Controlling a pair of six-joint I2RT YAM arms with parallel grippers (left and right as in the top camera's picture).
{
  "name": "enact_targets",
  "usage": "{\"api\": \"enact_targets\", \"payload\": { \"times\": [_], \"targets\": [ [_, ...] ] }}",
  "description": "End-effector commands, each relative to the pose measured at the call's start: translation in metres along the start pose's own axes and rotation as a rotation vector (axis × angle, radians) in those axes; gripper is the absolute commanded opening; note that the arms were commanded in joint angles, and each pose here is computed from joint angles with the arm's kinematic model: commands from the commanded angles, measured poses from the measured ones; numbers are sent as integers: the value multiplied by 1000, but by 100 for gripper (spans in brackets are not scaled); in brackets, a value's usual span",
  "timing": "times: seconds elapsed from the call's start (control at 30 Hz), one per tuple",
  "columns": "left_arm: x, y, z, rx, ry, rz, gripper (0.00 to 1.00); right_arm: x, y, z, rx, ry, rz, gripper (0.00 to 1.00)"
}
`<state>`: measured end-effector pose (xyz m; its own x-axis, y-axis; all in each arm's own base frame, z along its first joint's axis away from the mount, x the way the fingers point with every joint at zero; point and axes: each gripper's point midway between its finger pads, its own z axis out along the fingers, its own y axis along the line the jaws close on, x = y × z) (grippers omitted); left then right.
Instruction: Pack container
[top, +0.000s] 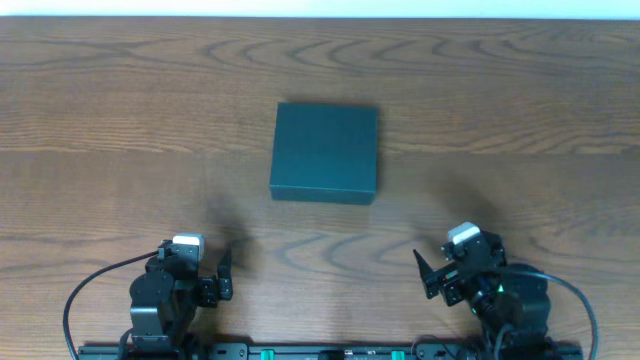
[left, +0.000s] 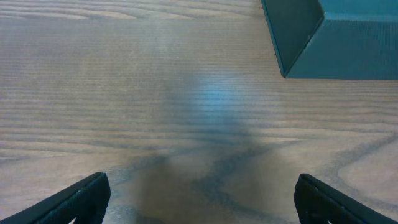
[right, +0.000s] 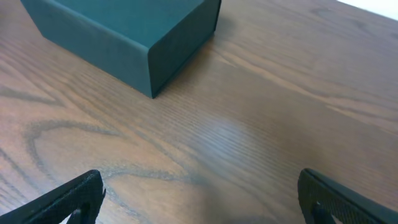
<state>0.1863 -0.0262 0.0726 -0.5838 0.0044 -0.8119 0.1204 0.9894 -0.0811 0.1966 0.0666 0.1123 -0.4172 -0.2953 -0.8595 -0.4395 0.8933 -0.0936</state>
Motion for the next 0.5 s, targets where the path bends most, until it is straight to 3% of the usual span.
{"api": "enact_targets", "payload": {
  "times": [0.0,0.47],
  "targets": [
    [3,2,1,-8,3,-8,95,3,1,1,7,-27,-22,99],
    [3,2,1,-8,3,-8,95,21,8,5,-11,-13,-25,99]
  ]
}}
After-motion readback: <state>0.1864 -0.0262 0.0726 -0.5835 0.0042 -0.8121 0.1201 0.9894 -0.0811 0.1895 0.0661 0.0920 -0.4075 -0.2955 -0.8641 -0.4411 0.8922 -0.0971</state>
